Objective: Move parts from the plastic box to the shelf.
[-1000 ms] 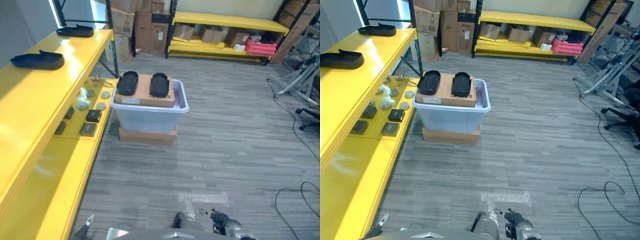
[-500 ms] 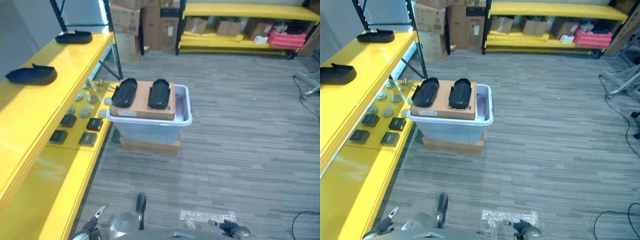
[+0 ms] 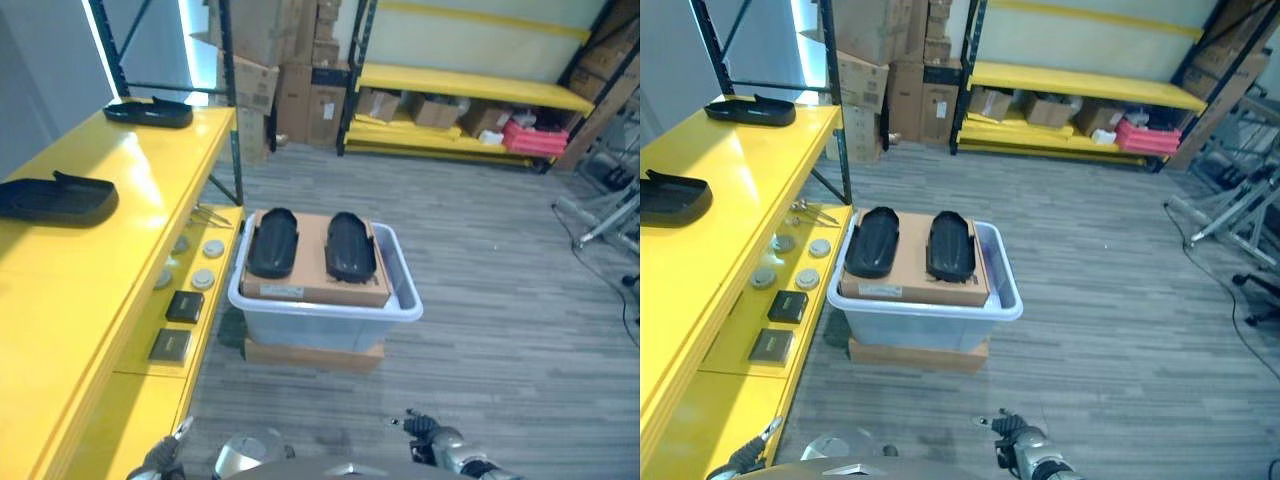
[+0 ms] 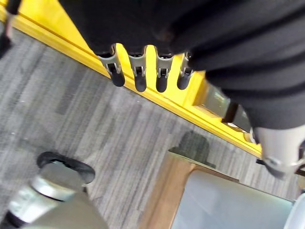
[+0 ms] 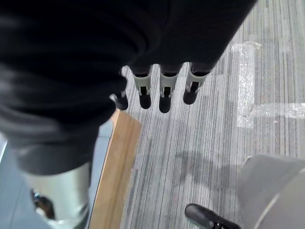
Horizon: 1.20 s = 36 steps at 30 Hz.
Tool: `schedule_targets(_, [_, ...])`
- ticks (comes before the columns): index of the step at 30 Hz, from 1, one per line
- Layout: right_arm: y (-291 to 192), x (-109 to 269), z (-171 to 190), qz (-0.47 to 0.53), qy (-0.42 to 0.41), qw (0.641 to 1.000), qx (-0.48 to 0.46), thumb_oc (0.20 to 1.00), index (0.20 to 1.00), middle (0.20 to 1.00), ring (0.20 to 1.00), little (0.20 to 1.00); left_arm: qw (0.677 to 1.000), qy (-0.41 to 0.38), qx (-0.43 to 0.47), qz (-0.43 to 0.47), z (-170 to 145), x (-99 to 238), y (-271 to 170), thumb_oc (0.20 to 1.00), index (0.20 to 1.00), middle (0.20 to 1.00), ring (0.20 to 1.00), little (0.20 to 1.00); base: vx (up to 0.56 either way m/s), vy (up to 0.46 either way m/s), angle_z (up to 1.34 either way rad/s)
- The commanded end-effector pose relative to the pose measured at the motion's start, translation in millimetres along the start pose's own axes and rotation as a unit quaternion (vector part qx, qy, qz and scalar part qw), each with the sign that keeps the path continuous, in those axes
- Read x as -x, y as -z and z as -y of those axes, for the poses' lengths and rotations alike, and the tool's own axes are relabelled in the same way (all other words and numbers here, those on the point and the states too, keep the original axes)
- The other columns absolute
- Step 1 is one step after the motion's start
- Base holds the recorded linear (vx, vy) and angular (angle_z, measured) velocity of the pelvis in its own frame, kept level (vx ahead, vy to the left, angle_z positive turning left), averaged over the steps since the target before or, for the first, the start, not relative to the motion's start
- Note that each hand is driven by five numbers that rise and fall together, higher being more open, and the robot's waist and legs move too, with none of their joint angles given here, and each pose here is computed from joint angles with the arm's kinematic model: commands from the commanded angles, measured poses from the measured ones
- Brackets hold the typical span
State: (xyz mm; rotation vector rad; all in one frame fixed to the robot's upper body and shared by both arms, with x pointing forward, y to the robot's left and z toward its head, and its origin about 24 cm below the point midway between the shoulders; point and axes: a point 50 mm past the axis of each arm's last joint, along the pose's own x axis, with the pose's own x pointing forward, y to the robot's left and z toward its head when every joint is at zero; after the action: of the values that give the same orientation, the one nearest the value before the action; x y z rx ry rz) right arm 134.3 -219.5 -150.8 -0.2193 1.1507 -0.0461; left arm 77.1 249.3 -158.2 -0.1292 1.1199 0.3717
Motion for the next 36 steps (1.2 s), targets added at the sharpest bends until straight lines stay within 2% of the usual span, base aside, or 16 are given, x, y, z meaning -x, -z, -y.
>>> schedule_targets(1, [-1,2,25,0.016,0.040,0.999,-0.019,1.000,1.000,1.000,1.000,1.000,1.000,-0.001,-0.012,0.004,-2,-2,-11,1.000,1.000,1.000,1.000,1.000,0.08,-0.072,0.15])
schedule_targets(6, [7,4,34,0.012,0.051,0.998,-0.025,1.000,1.000,1.000,1.000,1.000,1.000,0.014,-0.019,0.001,11,-4,-12,1.000,1.000,1.000,1.000,1.000,0.14,-0.120,0.39])
schedule_targets(23, [30,6,32,-0.032,0.046,0.998,0.005,1.000,1.000,1.000,1.000,1.000,0.998,0.006,-0.047,-0.037,7,2,18,1.000,1.000,1.000,1.000,1.000,0.15,-0.129,0.35])
schedule_targets(31, [54,10,31,-0.083,0.048,0.995,-0.037,1.000,1.000,1.000,1.000,1.000,0.996,0.005,-0.069,-0.050,6,2,20,1.000,1.000,1.000,1.000,1.000,0.03,0.026,0.00])
schedule_targets(36, [55,10,26,-0.055,0.040,0.995,-0.073,1.000,1.000,1.000,1.000,1.000,0.996,-0.003,-0.073,-0.050,5,2,18,1.000,1.000,1.000,1.000,1.000,0.00,0.054,-0.11])
